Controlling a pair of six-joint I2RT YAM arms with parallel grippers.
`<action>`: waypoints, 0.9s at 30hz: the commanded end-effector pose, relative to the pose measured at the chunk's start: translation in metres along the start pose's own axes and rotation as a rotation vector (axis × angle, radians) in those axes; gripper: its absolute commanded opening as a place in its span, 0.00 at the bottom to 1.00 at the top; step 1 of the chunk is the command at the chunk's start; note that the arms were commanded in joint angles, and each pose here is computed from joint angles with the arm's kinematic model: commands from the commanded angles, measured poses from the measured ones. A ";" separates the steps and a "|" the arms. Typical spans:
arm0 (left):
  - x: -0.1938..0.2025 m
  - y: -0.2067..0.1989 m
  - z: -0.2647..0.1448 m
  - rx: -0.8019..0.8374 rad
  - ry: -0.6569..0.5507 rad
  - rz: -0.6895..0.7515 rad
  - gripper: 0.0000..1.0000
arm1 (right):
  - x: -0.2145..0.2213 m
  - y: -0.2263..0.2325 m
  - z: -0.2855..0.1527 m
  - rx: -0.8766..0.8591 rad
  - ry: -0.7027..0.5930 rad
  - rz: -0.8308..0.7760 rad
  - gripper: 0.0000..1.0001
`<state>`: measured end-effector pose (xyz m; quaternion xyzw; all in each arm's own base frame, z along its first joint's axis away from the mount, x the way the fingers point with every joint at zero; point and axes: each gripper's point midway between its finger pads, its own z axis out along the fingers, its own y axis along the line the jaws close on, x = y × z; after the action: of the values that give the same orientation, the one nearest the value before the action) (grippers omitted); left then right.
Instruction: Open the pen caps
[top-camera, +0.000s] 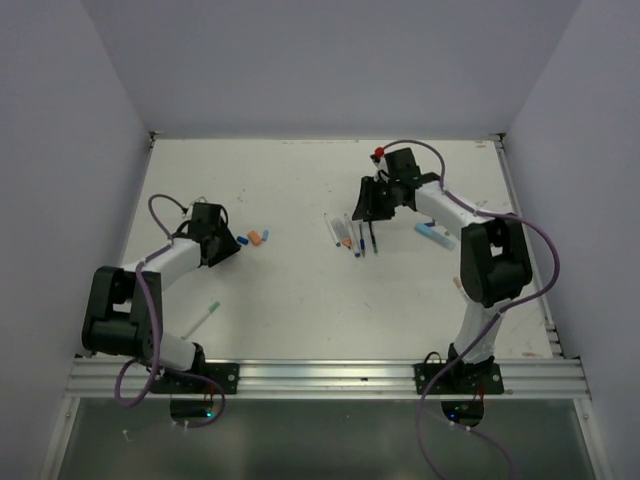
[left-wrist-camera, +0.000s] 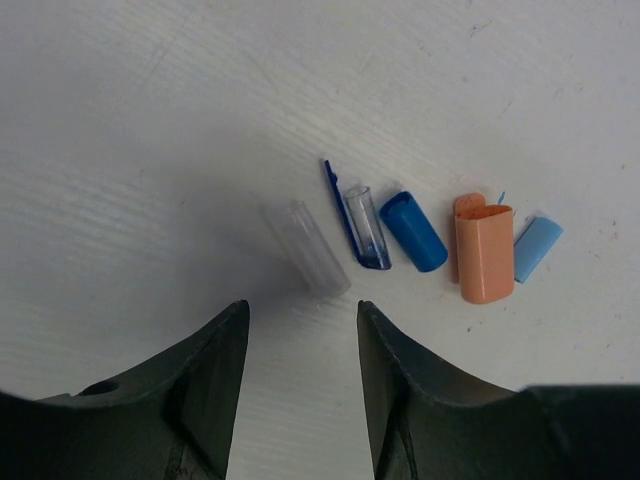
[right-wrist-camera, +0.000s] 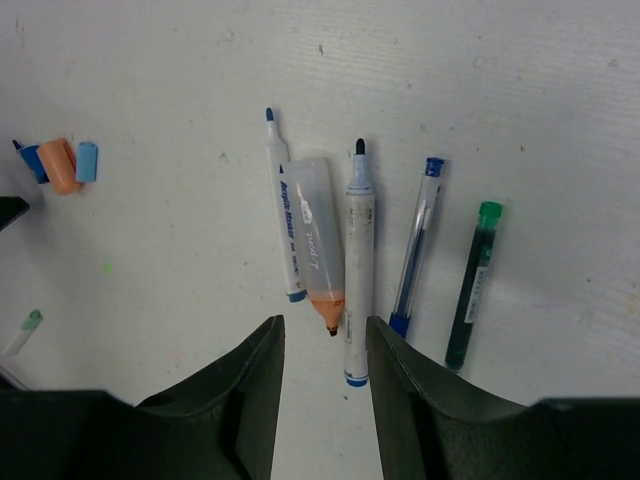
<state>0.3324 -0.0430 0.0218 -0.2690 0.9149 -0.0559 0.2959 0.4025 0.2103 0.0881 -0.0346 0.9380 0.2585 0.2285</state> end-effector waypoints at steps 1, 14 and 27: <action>-0.006 0.014 -0.022 -0.048 -0.029 -0.022 0.51 | -0.007 0.029 -0.018 -0.018 -0.058 -0.070 0.42; 0.058 0.035 -0.071 -0.076 0.151 -0.257 0.50 | 0.074 0.110 -0.016 -0.174 0.047 -0.167 0.42; 0.041 0.055 -0.102 -0.220 0.089 -0.337 0.67 | 0.103 0.128 -0.015 -0.272 0.065 -0.165 0.42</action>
<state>0.2153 -0.0332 0.0453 -0.4154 0.8896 -0.0271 0.1880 0.2803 0.3029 0.0774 -0.1388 0.9220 0.3165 0.1749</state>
